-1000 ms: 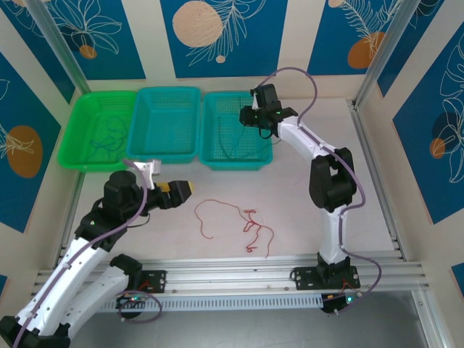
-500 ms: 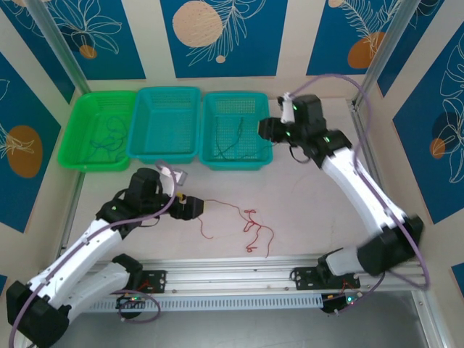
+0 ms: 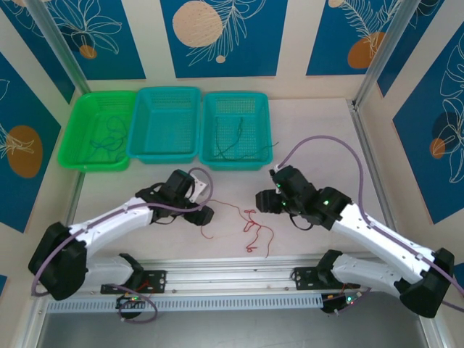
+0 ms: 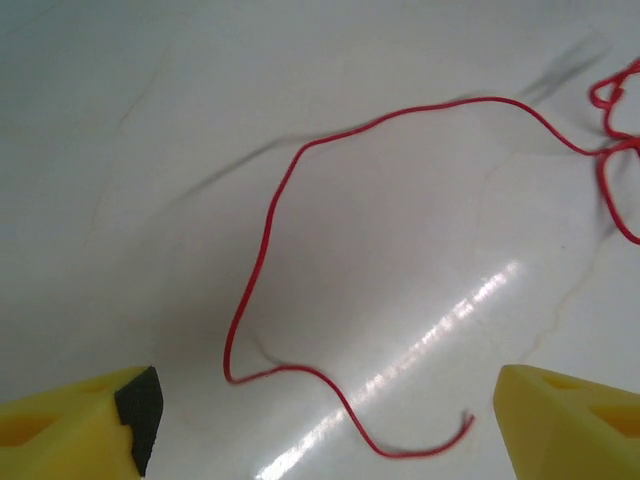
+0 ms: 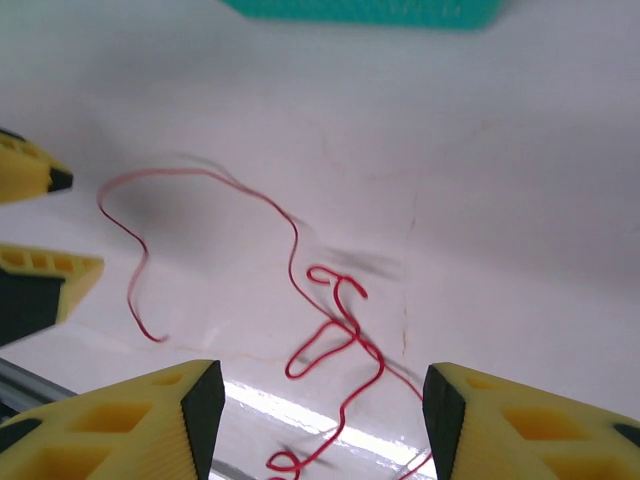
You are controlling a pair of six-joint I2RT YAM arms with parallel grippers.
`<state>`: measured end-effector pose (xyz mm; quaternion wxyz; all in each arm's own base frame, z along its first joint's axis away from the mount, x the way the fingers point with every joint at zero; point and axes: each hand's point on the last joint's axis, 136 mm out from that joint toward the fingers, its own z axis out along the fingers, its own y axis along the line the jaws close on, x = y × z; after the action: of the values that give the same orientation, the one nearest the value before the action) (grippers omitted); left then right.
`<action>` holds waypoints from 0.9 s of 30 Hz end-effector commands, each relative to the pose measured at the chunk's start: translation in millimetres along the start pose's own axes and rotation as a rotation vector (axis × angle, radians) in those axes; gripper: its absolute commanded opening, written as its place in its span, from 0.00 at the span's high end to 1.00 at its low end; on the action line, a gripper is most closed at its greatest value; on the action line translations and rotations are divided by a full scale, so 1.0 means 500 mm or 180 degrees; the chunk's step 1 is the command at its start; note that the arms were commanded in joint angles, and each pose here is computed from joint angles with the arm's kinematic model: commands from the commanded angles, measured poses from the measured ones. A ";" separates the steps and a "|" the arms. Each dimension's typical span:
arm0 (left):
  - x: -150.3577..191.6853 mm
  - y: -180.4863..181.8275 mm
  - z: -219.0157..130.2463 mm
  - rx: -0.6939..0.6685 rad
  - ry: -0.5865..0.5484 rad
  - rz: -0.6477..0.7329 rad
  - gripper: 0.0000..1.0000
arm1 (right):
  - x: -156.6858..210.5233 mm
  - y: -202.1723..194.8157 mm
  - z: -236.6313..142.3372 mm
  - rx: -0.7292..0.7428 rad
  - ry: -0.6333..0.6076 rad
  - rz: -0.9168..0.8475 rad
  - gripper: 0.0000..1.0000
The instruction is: Untangle the cables
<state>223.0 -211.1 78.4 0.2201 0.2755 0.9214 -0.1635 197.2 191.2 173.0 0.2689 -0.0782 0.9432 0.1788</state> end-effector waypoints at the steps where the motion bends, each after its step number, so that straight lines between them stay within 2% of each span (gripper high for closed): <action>1: -0.050 0.011 0.015 -0.0166 -0.0269 0.0030 0.20 | 0.038 0.010 0.044 0.0100 0.0224 0.0173 0.42; 5: -0.041 0.025 0.047 -0.0258 -0.0181 -0.0061 0.26 | 0.077 0.036 0.108 0.0173 0.0535 0.0079 0.40; 9: -0.028 0.030 0.070 -0.0272 -0.0073 -0.0128 0.31 | 0.094 0.010 0.167 0.0619 0.0731 0.0068 0.37; 16: -0.029 0.027 0.068 -0.0238 -0.0137 -0.0181 0.60 | 0.098 -0.036 0.238 0.1212 0.0935 0.0134 0.38; 19: -0.028 0.028 0.059 -0.0253 -0.0181 -0.0162 0.74 | 0.110 -0.043 0.261 0.1171 0.0966 0.0199 0.47; 23: -0.021 0.046 0.042 -0.0421 -0.0174 -0.0195 0.93 | 0.135 -0.103 0.259 0.1480 0.1005 0.0495 0.62; 27: -0.018 0.077 0.012 -0.0720 -0.0226 -0.0273 1.00 | 0.160 -0.169 0.245 0.1762 0.1028 0.0761 0.69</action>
<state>255.6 -205.3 67.4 0.2676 0.2221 0.9305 -0.1152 215.5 184.9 15.1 0.1091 0.0328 0.9931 -0.0293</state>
